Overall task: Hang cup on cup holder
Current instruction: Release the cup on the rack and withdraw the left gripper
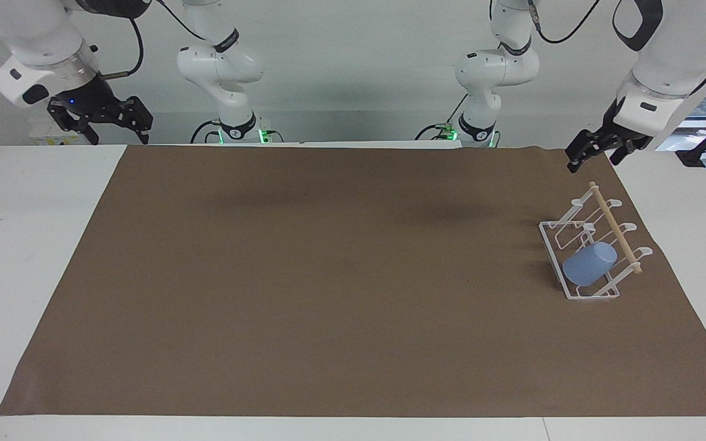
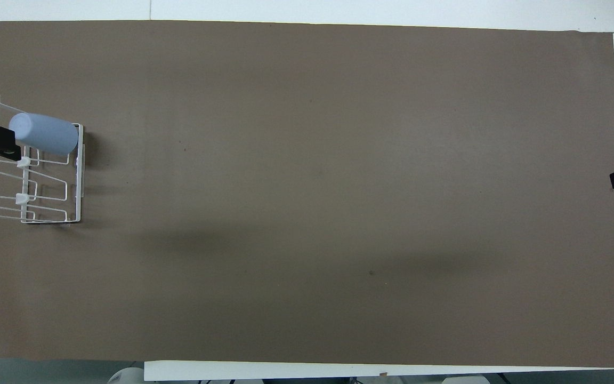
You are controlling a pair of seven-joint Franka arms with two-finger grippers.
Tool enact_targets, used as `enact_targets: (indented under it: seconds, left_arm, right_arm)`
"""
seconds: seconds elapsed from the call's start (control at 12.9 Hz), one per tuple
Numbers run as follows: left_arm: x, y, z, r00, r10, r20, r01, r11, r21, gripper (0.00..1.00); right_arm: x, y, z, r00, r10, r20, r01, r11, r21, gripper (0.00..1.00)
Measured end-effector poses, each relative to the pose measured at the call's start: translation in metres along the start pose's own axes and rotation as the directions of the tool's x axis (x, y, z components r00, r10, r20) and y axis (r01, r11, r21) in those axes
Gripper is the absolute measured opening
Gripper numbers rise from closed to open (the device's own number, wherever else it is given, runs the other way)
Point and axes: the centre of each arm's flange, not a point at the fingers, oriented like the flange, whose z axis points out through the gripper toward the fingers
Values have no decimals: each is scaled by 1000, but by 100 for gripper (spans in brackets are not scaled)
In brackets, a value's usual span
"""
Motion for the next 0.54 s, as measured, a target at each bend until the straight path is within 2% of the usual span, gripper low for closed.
enact_targets:
  seconds: [0.31,0.54]
  left_arm:
    - [-3,4,-3,999,16,31,-16,1000,-4,100]
    - [1,10,-18,997,68,25,-68,997,-33,100]
  right_arm:
    - [0,0,0,1000,0,0,0,1000,0,100]
    - [0,0,0,1000,0,0,0,1000,0,100]
